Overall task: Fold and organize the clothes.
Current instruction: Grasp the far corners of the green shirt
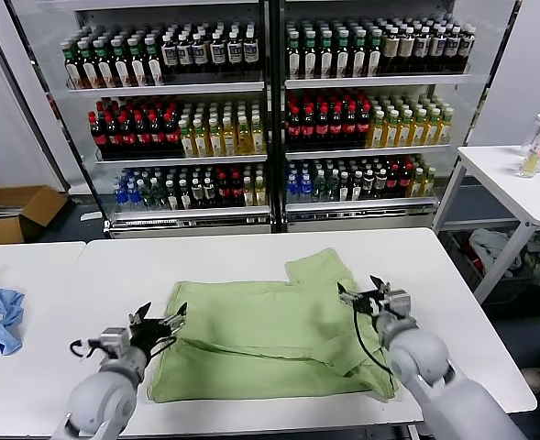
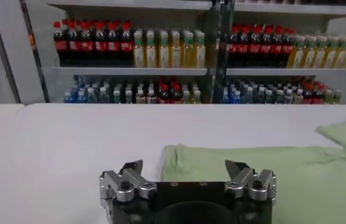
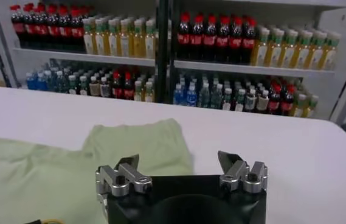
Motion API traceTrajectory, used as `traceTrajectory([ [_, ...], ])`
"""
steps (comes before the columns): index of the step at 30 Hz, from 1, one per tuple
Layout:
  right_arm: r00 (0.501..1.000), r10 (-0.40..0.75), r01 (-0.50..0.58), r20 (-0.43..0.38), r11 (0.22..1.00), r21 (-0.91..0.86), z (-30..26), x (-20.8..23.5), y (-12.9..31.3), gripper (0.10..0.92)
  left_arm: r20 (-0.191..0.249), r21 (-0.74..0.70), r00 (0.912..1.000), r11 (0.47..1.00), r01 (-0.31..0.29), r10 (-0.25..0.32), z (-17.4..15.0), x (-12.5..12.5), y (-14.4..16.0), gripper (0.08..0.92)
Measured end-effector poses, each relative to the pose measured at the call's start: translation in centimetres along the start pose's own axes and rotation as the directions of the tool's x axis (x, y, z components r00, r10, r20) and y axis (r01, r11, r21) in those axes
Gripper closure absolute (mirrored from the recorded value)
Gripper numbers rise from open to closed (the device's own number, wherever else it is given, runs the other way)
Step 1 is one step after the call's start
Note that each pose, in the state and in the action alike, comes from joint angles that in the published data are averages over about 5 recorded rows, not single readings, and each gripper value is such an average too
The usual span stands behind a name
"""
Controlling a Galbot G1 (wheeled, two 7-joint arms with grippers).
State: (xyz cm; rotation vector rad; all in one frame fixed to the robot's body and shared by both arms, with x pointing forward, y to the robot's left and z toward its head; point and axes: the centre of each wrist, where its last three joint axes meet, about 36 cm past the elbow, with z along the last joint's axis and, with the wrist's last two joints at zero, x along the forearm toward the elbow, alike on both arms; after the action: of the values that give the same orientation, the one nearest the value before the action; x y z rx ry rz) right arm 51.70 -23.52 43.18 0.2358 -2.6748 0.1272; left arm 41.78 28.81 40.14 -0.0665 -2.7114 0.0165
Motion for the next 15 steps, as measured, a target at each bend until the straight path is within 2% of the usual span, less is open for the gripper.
traceTrajectory([
  [8, 1.000, 0.008, -0.008, -0.030, 1.000, -0.005, -2.5, -4.5, 0.2, 0.200, -0.027, -0.040, 0.9994, 0.999, 0.019, -0.020, -0.7, -4.8, -0.3, 0.177],
  [15, 0.998, 0.006, -0.007, -0.070, 1.000, -0.010, -3.2, -7.1, 0.6, 0.200, -0.058, -0.065, 0.9977, 0.997, 0.033, -0.037, -1.0, -7.4, -0.2, 0.177],
])
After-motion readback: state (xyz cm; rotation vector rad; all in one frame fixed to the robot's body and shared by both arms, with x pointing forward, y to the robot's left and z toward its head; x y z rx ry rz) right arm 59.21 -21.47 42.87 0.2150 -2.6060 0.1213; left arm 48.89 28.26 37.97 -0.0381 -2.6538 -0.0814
